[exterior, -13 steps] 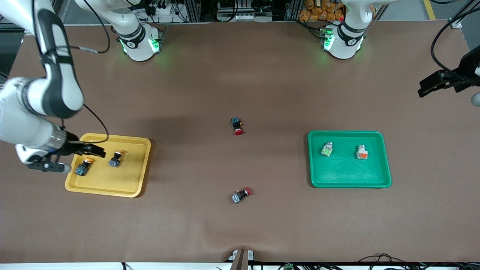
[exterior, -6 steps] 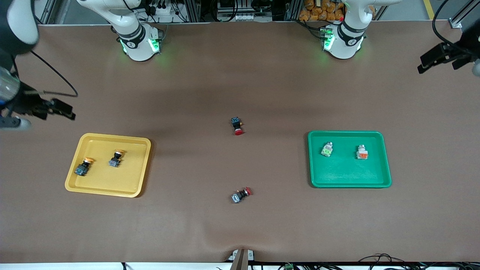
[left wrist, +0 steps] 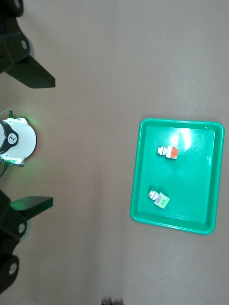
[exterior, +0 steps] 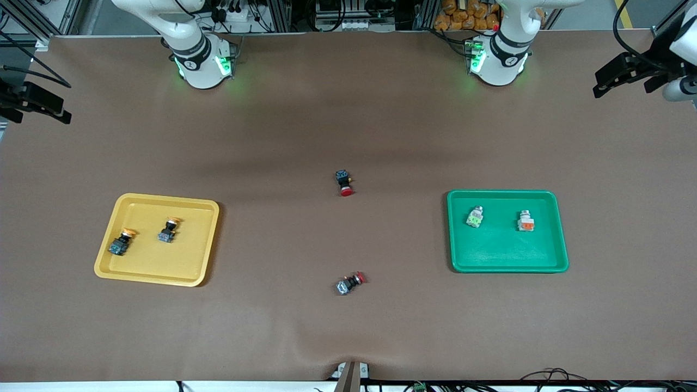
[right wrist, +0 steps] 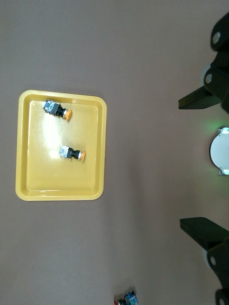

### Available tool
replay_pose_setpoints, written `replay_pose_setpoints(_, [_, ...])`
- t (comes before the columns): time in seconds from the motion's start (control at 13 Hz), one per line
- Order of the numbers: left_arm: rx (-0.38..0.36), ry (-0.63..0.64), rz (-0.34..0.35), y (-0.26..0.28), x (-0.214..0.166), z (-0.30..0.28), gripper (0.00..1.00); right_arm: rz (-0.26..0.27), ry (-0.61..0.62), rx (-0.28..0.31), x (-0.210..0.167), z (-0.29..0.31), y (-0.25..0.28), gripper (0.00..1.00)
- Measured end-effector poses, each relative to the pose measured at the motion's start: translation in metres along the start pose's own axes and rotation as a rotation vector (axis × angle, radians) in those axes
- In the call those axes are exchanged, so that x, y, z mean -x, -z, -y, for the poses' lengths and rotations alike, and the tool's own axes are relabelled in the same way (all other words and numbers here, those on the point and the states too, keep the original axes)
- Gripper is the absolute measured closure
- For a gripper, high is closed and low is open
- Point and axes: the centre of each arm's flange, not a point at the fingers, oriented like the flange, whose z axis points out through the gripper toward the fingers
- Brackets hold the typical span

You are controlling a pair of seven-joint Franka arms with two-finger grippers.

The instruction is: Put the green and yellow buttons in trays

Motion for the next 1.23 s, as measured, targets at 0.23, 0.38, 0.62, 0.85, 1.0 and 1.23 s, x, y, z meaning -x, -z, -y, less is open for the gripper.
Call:
replay_pose_setpoints(0.23, [-0.004,-0.006,-0.015,0.004,0.002,-0.006,0.00,-0.008,-0.018,0.000,-0.006,-0.005,-0.009,0.00])
replay_pose_setpoints(0.38, [0.001,-0.004,-0.040,0.006,0.000,-0.005,0.00,-0.011,-0.029,-0.001,-0.013,-0.011,-0.023,0.00])
replay_pose_setpoints(0.62, [0.006,-0.001,-0.063,0.007,-0.005,-0.004,0.00,-0.011,-0.030,-0.001,-0.017,-0.011,-0.030,0.00])
replay_pose_setpoints(0.85, [0.008,0.008,-0.060,0.005,-0.018,-0.001,0.00,-0.008,-0.024,0.000,-0.017,-0.008,-0.031,0.00])
replay_pose_setpoints(1.0, [0.008,0.009,-0.055,0.002,-0.023,-0.001,0.00,-0.004,-0.021,0.000,-0.017,-0.006,-0.033,0.00])
replay_pose_setpoints(1.23, [0.008,0.008,-0.057,0.003,-0.024,-0.002,0.00,-0.005,-0.020,0.000,-0.016,-0.006,-0.033,0.00])
